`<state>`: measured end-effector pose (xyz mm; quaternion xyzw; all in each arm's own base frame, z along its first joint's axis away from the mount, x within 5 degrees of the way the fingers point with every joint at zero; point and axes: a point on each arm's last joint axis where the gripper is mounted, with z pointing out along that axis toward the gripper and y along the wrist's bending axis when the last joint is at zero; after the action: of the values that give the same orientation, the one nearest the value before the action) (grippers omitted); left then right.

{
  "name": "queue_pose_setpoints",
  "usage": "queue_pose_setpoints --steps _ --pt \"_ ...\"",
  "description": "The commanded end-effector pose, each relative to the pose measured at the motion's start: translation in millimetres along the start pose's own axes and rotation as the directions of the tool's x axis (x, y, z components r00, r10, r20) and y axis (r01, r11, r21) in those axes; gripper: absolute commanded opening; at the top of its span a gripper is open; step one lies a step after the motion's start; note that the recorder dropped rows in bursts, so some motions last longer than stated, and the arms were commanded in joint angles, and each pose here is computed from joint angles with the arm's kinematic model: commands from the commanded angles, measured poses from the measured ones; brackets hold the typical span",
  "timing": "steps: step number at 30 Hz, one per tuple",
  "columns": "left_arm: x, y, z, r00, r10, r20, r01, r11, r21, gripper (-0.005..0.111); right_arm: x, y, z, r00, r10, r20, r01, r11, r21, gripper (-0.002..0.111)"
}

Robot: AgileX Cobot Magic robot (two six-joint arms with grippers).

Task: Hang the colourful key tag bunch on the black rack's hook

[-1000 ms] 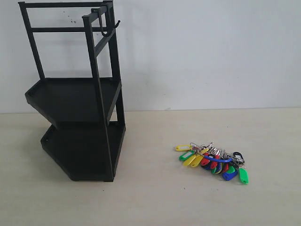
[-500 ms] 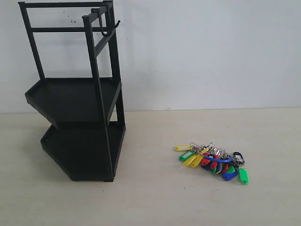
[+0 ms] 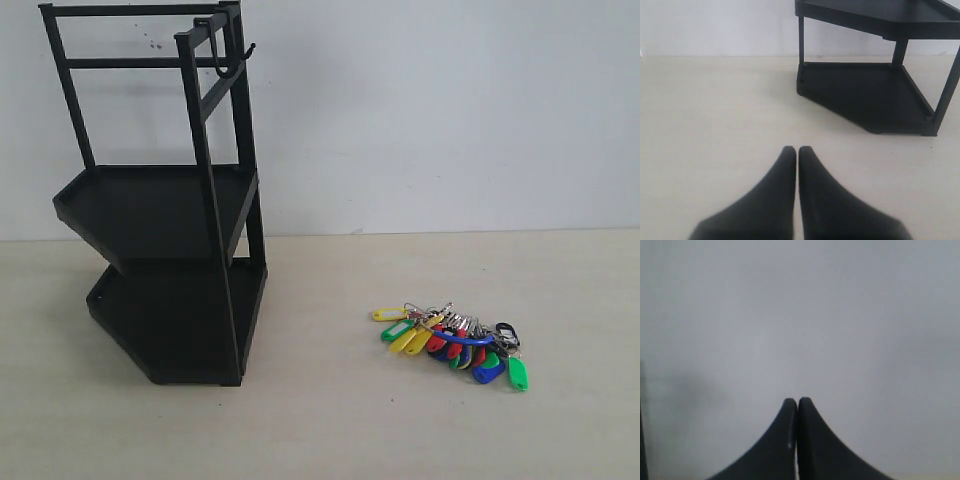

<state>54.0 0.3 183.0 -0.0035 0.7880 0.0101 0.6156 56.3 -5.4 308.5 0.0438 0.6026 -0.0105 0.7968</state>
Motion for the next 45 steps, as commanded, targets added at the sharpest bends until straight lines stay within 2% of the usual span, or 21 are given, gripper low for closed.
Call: queue_pose_setpoints --steps 1,3,10,15,19,24,28,31,33,35,38,39,45 --pt "-1.8 0.1 -0.3 1.000 -0.018 0.017 0.018 1.000 -0.002 0.004 4.3 7.8 34.7 0.928 -0.055 -0.369 0.029 0.997 -0.076 0.000" --pt "-1.8 0.1 -0.3 1.000 -0.018 0.017 0.018 1.000 -0.002 0.004 9.1 8.4 50.1 0.894 -0.047 -0.445 0.014 0.997 -0.077 0.000" --pt "-1.8 0.1 -0.3 1.000 -0.018 0.017 0.018 1.000 -0.002 0.004 28.7 5.3 79.6 0.861 -0.041 -0.507 0.019 0.999 -0.048 0.000" --pt "-1.8 0.1 -0.3 1.000 -0.018 0.017 0.018 1.000 -0.002 0.004 32.6 4.4 85.7 0.860 -0.036 -0.509 0.019 0.999 -0.038 0.000" --pt "-1.8 0.1 -0.3 1.000 -0.018 0.017 0.018 1.000 -0.002 0.004 28.2 3.1 88.6 0.888 -0.035 -0.458 0.027 0.999 -0.024 0.000" --pt "-1.8 0.1 -0.3 1.000 -0.018 0.017 0.018 1.000 -0.002 0.004 24.9 2.3 90.3 0.906 0.043 -0.421 -0.038 0.999 0.019 0.000" --pt "-1.8 0.1 -0.3 1.000 -0.018 0.017 0.018 1.000 -0.002 0.004 22.3 0.8 94.4 0.926 0.044 -0.375 -0.035 0.999 0.031 0.000" --pt "-1.8 0.1 -0.3 1.000 -0.018 0.017 0.018 1.000 -0.002 0.004 27.7 1.5 104.4 0.902 0.016 -0.431 -0.010 1.000 0.016 0.000" --pt "-1.8 0.1 -0.3 1.000 -0.018 0.017 0.018 1.000 -0.002 0.004 32.9 4.5 117.1 0.837 -0.050 -0.545 0.032 0.999 -0.041 0.000" --pt "-1.8 0.1 -0.3 1.000 -0.018 0.017 0.018 1.000 -0.002 0.004 40.0 7.8 132.0 0.737 -0.195 -0.647 0.115 0.980 -0.165 0.000" --pt "-1.8 0.1 -0.3 1.000 -0.018 0.017 0.018 1.000 -0.002 0.004 44.9 13.1 153.2 0.565 -0.455 -0.688 0.205 0.885 -0.417 0.000" --pt "-1.8 0.1 -0.3 1.000 -0.018 0.017 0.018 1.000 -0.002 0.004 46.1 17.2 160.2 0.531 -0.515 -0.673 0.210 0.849 -0.485 0.000" --pt "-1.8 0.1 -0.3 1.000 -0.018 0.017 0.018 1.000 -0.002 0.004 66.7 53.8 188.0 0.443 -0.695 -0.567 0.176 0.687 -0.705 0.000"
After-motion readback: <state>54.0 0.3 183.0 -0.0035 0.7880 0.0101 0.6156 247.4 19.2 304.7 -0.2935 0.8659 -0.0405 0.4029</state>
